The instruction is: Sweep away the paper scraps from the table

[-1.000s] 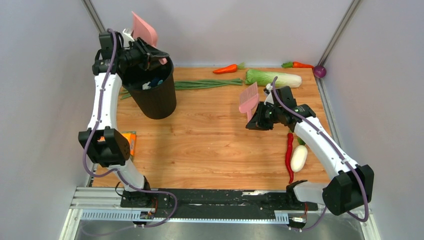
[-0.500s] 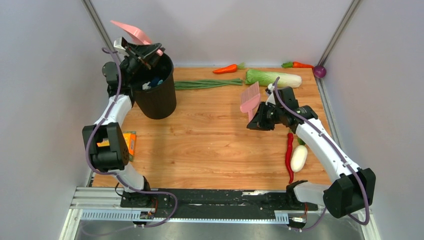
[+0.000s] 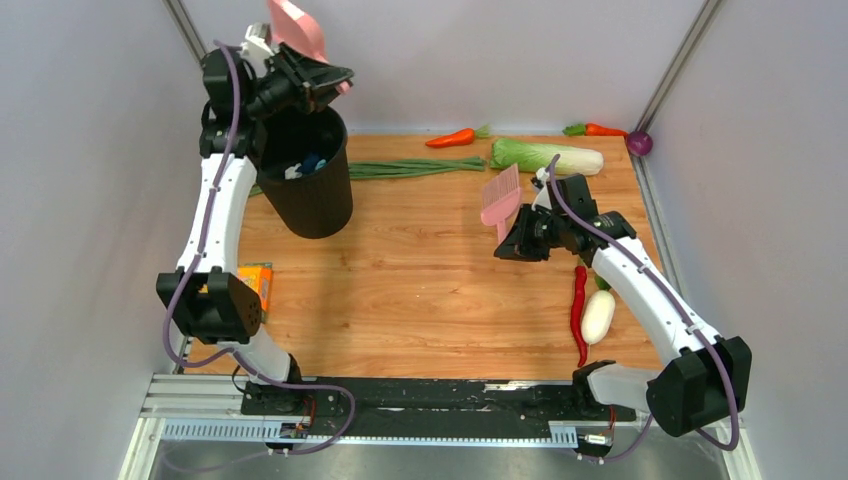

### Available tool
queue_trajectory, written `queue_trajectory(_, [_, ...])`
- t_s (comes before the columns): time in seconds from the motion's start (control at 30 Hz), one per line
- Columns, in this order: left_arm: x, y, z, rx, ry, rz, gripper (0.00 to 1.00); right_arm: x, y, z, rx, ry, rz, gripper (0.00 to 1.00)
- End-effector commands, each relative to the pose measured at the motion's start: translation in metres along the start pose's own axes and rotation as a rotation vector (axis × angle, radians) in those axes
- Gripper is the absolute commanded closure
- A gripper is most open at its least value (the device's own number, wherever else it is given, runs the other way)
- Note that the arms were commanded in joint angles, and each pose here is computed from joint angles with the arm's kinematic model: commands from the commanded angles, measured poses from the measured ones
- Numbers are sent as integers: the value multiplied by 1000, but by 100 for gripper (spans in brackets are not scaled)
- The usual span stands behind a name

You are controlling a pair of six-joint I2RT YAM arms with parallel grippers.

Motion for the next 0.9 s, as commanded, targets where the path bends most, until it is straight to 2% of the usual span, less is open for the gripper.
queue_trajectory(0.0, [49,20,-91,301,-97,424,100,9,6,13,-61,41,38,100])
queue_trajectory(0.03, [48,21,-104,341,-122,461,100,9,5,12,-61,44,43,100])
queue_trajectory(0.07, [64,30,-114,371,-150,568,100,8,3,11,-60,43,48,100])
queue_trajectory(0.17, [81,39,-159,491,-207,704,100,4,-5,5,-55,23,71,100])
queue_trajectory(0.27, [98,49,-201,563,-252,813,100,-1,-17,-5,-30,-22,102,100])
queue_trajectory(0.4, [137,62,-259,676,-237,905,100,-11,-34,-16,-1,-72,112,100])
queue_trajectory(0.53, [191,84,-312,817,-159,998,100,-22,-47,-23,22,-98,97,100])
queue_trajectory(0.73, [231,90,-343,918,-141,1072,100,-30,-67,-35,56,-136,148,100])
queue_trajectory(0.87, [249,89,-355,936,-135,1096,100,-38,-79,-40,53,-149,166,100])
Point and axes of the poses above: each gripper's point midway between its finger pads, its own y axis back along the fingers, its own x axis along the line the jaws close on, z = x × y, the point moved 2 cm from there along y, back along the fingers, and after that the axes turned 3 degrees about -y, right-handed, at the moved point
